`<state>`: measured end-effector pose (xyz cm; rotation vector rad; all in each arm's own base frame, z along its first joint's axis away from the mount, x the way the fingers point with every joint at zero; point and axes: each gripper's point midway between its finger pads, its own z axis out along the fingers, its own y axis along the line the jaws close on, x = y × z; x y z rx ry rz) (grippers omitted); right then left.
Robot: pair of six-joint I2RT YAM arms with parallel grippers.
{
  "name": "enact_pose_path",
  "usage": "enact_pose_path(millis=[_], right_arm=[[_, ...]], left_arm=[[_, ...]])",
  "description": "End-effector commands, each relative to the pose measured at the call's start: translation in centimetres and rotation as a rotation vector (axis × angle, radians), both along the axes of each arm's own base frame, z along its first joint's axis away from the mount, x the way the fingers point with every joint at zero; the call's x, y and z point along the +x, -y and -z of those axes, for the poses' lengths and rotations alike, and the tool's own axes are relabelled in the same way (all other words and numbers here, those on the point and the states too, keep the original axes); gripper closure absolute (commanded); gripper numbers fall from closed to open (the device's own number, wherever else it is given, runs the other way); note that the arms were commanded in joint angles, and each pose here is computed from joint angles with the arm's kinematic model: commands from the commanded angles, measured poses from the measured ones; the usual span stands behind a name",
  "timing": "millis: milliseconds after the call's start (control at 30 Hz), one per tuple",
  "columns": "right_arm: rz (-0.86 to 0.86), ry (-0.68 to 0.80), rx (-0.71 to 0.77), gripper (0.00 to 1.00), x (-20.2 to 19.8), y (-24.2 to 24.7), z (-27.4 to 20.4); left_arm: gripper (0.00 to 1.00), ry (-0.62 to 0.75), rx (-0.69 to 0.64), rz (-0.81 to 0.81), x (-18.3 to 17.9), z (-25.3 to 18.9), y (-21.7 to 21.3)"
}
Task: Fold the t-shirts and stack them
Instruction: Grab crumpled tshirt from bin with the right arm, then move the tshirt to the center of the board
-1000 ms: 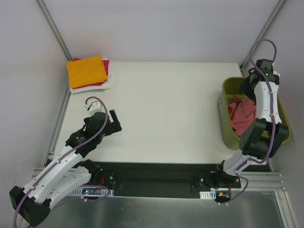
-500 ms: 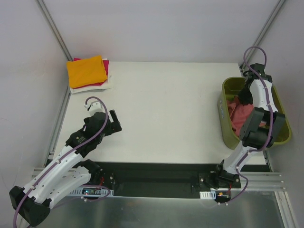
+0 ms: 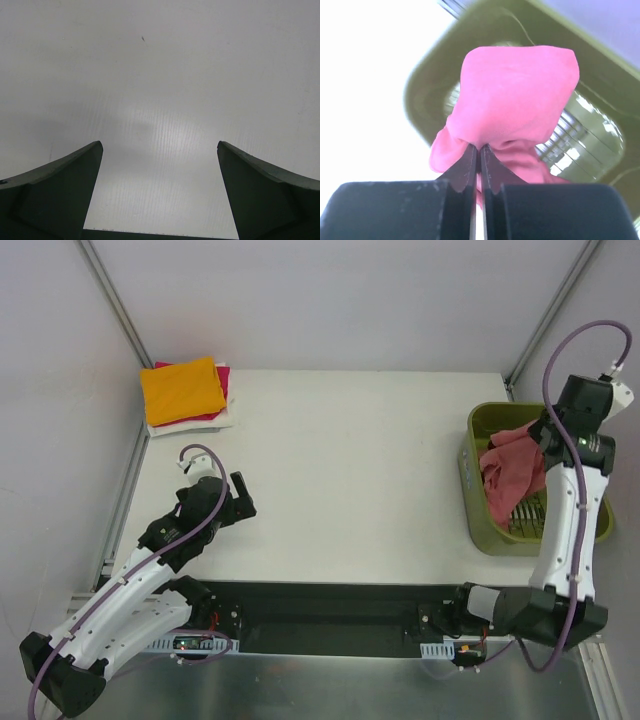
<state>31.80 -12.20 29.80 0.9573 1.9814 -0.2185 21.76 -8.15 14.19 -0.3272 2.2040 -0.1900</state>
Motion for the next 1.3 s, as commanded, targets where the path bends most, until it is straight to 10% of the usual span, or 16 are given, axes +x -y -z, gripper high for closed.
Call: enact_pose_path(millis=[0,333,567,800,1000,1067,1100,1167,1267], right_arm=[[-0.167,0.28,-0.074,0.99,-0.2,-3.5,-9.2],[-0.937,0.66,-0.061,0.99,-4.1,-20.8,-23.9],[-1.46,0.699,0.031,0.99,-8.5,-33.7,-24.8],[-1.593,0.601,0.125,0.99,-7.7,-39.1,-20.3],[-1.283,0.246,-0.016,0.99,-1.7,-36.0,-5.2],[-1.168,0.068,-0.072,0.88,-0.6,-33.9,1.8],[-1.152,-0.006,-0.087,0.62,-0.5,-33.4,4.4],[-1.11,-0.186,-0.12,0.39,-0.5,-32.4,9.8],[-1.037,-0.35,-0.148,0.27,-1.3,-30.8,13.3]], left_arm=[[0.01,0.006,-0.011,-0.005,0.0,-0.1,0.0],[0.01,0.005,-0.014,-0.001,-0.1,-0.1,0.1],[0.01,0.006,-0.01,-0.004,-0.1,-0.1,0.0],[0.01,0.009,-0.007,-0.01,0.0,-0.1,-0.1],[0.01,0.008,-0.007,-0.018,-0.1,0.0,-0.2],[0.01,0.005,-0.006,-0.02,0.0,0.1,-0.2],[0.01,0.0,-0.005,-0.019,0.0,0.1,-0.2],[0.01,-0.012,-0.005,-0.012,0.0,0.3,0.1],[0.01,-0.032,-0.009,0.01,0.0,0.5,0.6]])
